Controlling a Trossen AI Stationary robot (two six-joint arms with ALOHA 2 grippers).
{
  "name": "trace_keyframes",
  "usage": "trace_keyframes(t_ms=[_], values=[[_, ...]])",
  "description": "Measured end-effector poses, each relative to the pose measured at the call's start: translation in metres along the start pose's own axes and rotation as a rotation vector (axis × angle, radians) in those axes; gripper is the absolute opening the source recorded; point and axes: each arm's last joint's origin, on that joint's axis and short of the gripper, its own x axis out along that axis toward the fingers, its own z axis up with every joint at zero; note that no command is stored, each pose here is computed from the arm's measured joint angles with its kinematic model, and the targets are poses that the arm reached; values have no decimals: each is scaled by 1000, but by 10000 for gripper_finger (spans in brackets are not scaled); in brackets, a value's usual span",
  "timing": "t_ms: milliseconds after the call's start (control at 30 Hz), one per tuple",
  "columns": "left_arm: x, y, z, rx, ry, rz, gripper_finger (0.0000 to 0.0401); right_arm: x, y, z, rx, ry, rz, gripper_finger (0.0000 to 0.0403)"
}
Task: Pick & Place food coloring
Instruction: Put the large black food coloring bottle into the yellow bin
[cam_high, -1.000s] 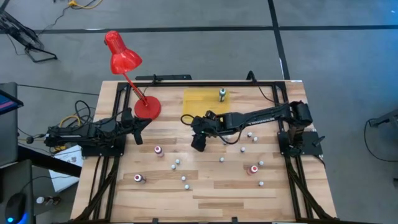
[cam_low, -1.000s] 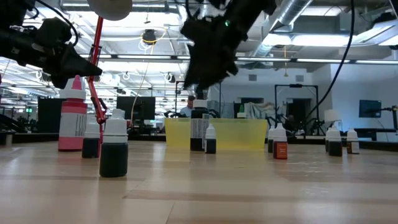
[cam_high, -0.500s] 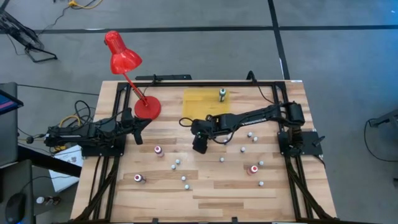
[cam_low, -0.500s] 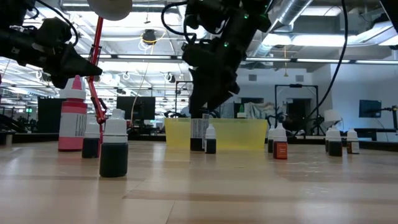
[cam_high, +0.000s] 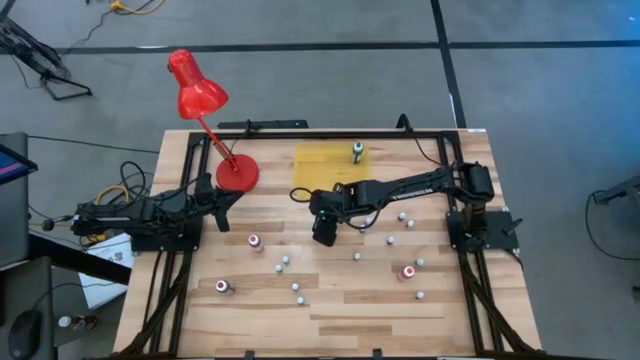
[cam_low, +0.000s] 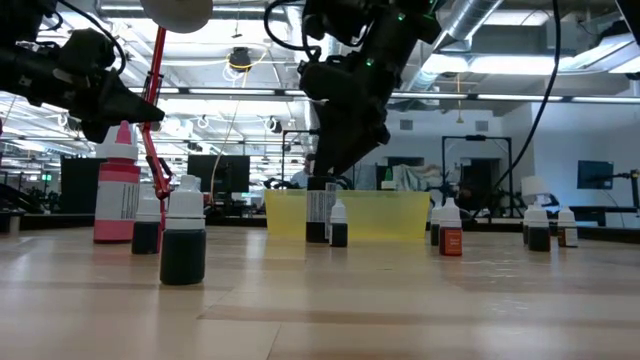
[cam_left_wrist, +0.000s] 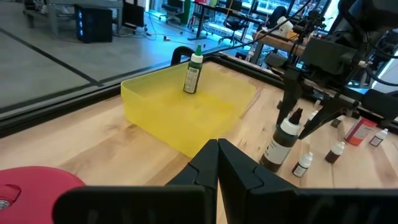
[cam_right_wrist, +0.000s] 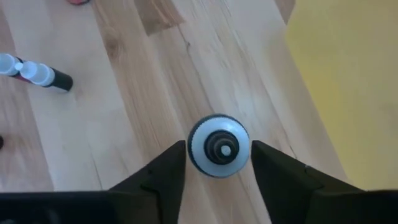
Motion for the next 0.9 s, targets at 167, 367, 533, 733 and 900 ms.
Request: trace_keyframes(t_ms=[167, 367, 533, 733, 900], values=[[0, 1, 0, 0, -4, 19, 0, 0, 1, 3, 4, -31, 11, 101], [0, 1, 0, 0, -5, 21, 0, 0, 2, 5, -10, -49, 21, 91], [0, 1, 0, 0, -5, 21, 0, 0, 2, 5, -10, -51, 21, 102], [0, 1, 0, -10, -5, 21, 0, -2, 1, 6, -4, -64, -8, 100], [0, 0, 0, -25, -3, 15, 0, -10, 0, 13, -23, -66, -15, 93]])
